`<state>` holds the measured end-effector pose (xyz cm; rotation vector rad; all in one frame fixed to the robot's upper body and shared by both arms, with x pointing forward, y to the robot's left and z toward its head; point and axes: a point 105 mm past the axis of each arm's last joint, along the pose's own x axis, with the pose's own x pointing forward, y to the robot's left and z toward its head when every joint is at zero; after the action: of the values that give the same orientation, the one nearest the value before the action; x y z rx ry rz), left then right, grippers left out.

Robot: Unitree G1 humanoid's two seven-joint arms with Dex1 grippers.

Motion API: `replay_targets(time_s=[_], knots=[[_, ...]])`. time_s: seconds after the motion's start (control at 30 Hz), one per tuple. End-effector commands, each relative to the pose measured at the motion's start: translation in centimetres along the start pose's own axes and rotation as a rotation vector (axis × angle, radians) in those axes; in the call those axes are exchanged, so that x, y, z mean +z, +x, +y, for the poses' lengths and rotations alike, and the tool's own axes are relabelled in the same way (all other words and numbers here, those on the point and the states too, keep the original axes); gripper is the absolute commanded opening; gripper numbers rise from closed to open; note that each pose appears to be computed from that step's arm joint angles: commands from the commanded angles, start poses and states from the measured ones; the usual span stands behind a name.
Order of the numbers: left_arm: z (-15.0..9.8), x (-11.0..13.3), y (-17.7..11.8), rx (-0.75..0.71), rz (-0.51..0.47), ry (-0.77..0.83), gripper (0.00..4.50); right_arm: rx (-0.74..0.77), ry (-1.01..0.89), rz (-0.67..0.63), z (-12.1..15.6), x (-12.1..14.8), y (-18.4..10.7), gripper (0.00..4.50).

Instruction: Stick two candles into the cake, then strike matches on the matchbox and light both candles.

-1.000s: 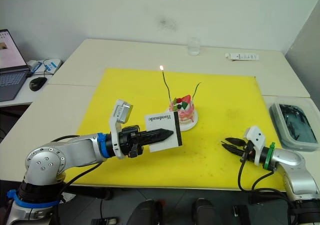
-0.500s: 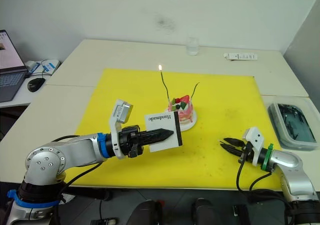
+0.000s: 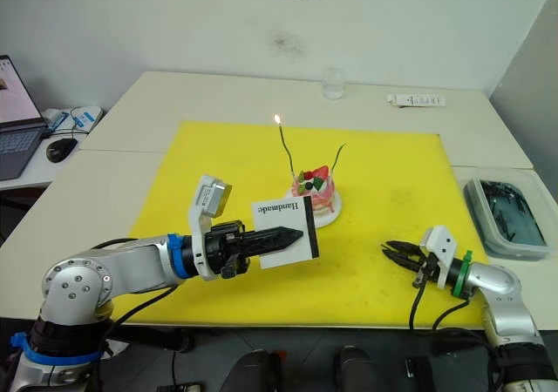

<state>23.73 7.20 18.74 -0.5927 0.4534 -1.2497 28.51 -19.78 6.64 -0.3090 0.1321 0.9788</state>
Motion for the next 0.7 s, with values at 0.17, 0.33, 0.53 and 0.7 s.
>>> replay_targets(time_s=[0.17, 0.33, 0.53, 0.7], knots=[[-1.3, 0.0, 0.2, -0.059, -0.002, 0.012, 0.0, 0.039, 0.039, 0.053, 0.9, -1.5, 0.3, 0.04], [-0.9, 0.0, 0.1, -0.033, -0.013, 0.003, 0.0, 0.022, 0.016, 0.053, 0.4, -0.3, -0.4, 0.04], [1.8, -0.6, 0.0, 0.123, 0.005, 0.041, 0.0, 0.092, -0.174, 0.025, 1.7, 7.2, -0.2, 0.04], [2.9, -0.5, 1.1, 0.161, -0.019, 0.052, 0.0, 0.129, -0.284, -0.031, 3.6, 13.2, 2.0, 0.04]])
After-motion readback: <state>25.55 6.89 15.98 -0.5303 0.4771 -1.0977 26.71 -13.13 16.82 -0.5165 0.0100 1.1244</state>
